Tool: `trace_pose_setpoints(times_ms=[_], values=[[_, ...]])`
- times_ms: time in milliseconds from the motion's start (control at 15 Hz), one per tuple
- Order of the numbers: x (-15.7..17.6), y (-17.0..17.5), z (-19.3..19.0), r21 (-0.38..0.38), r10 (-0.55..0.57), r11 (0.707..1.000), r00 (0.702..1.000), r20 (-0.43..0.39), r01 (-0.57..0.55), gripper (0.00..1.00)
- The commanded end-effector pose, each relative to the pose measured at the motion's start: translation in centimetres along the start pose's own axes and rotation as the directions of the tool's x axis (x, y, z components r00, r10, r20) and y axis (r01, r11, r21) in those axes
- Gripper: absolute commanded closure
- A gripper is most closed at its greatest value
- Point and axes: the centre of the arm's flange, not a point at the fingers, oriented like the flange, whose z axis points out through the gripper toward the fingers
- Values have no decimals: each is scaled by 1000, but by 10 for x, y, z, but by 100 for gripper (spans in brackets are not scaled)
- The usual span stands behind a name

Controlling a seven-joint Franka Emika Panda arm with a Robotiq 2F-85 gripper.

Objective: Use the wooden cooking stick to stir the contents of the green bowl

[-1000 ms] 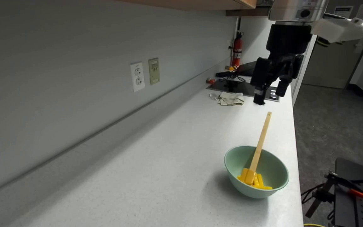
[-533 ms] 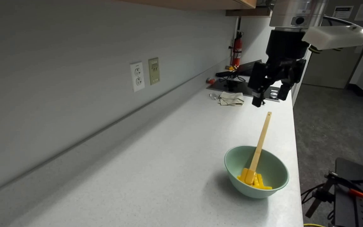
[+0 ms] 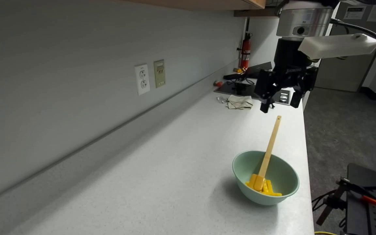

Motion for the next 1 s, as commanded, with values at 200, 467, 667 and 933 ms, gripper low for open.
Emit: trace_pose_setpoints(times_ms=[200,467,667,933], values=[[23,22,27,-33,244,969,969,23,-244,0],[22,22,27,-40,225,974,973,45,-224,0],[20,20,27,-40,220,975,974,45,-218,0],[23,22,32,-37,247,969,968,43,-246,0]])
